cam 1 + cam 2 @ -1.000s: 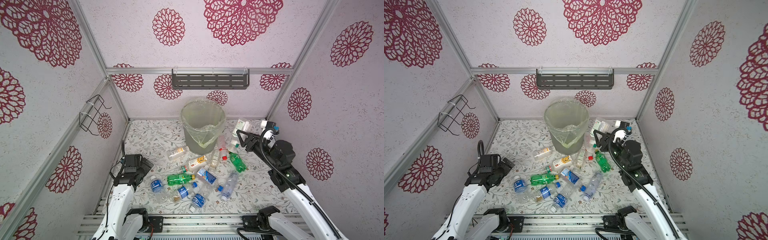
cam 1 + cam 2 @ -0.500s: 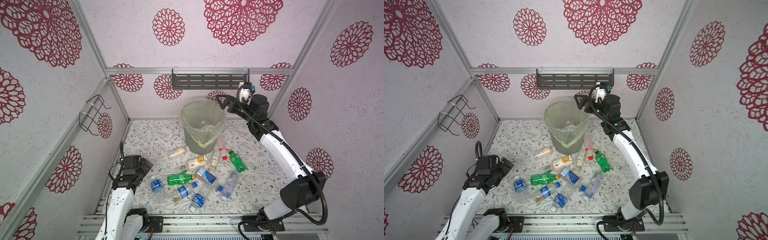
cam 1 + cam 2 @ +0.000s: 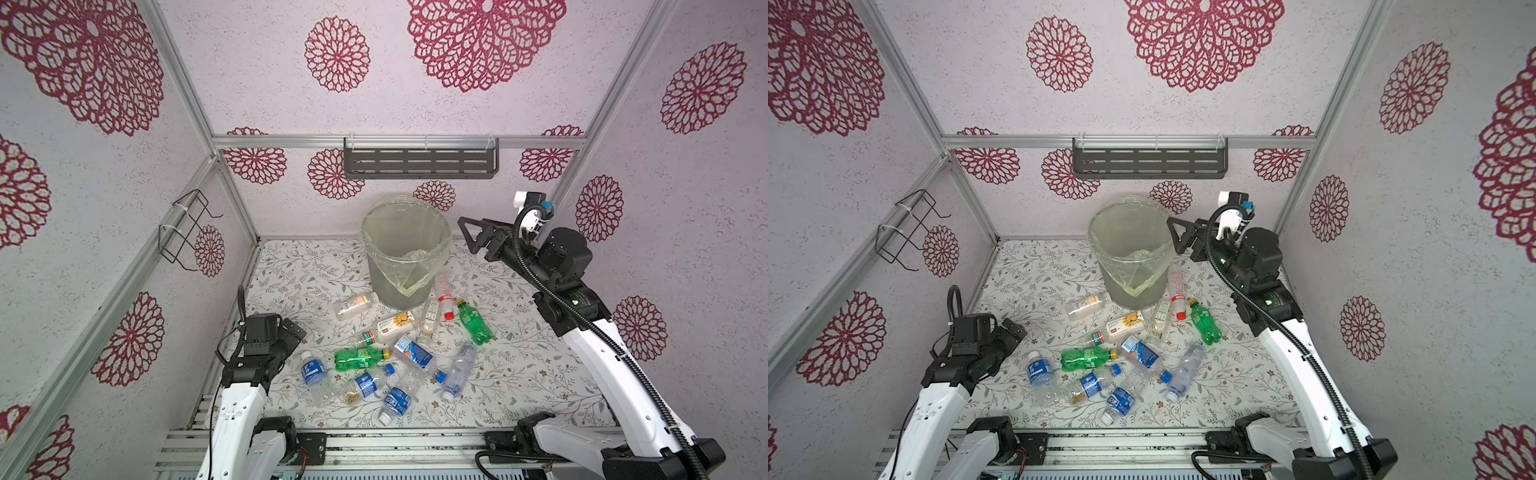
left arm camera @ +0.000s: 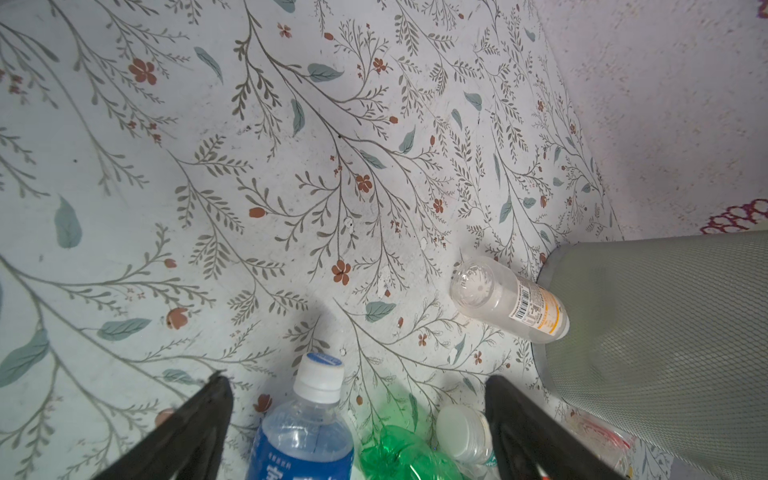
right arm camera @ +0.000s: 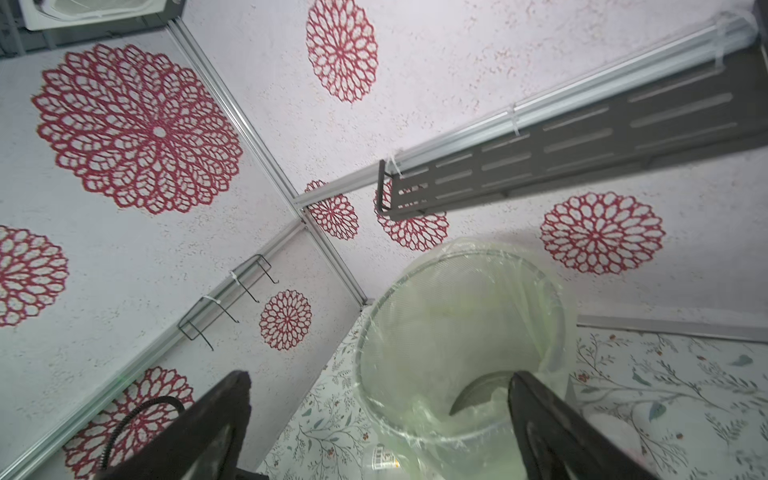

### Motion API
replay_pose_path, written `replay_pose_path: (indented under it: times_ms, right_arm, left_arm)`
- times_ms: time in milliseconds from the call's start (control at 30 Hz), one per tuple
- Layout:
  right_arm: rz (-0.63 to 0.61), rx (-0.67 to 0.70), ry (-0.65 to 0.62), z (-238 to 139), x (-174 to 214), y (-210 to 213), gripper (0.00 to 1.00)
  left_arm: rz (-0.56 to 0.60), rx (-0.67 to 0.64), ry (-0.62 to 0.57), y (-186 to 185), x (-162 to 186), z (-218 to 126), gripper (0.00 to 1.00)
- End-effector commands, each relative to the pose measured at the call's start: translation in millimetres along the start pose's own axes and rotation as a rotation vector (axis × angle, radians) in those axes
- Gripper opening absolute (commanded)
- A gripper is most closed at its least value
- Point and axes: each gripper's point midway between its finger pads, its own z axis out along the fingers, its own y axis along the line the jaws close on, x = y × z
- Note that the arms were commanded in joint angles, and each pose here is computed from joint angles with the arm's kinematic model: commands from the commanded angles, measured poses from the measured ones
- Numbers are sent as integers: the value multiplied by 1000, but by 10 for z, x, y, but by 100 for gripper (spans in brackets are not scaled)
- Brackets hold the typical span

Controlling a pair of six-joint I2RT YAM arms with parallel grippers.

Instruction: Throw the plastic bottles in the bin

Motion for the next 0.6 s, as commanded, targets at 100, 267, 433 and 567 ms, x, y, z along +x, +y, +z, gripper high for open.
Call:
replay_pose_path:
  times_ms: [100, 267, 433, 567]
  right_arm:
    - [-36, 124, 12, -171, 309, -317, 99]
    - [-43, 201, 38, -303, 552, -530, 99]
    - [-26, 266, 86, -411, 836, -732, 99]
    - [-3, 306, 95, -501, 982, -845, 99]
  left_arm:
    - [-40, -34, 66, 83, 138, -44, 97]
    - [-49, -28, 102, 81, 209, -121, 97]
    - [-70, 15, 73, 48, 194, -202, 97]
    - [-83, 22, 119, 56, 294, -166, 97]
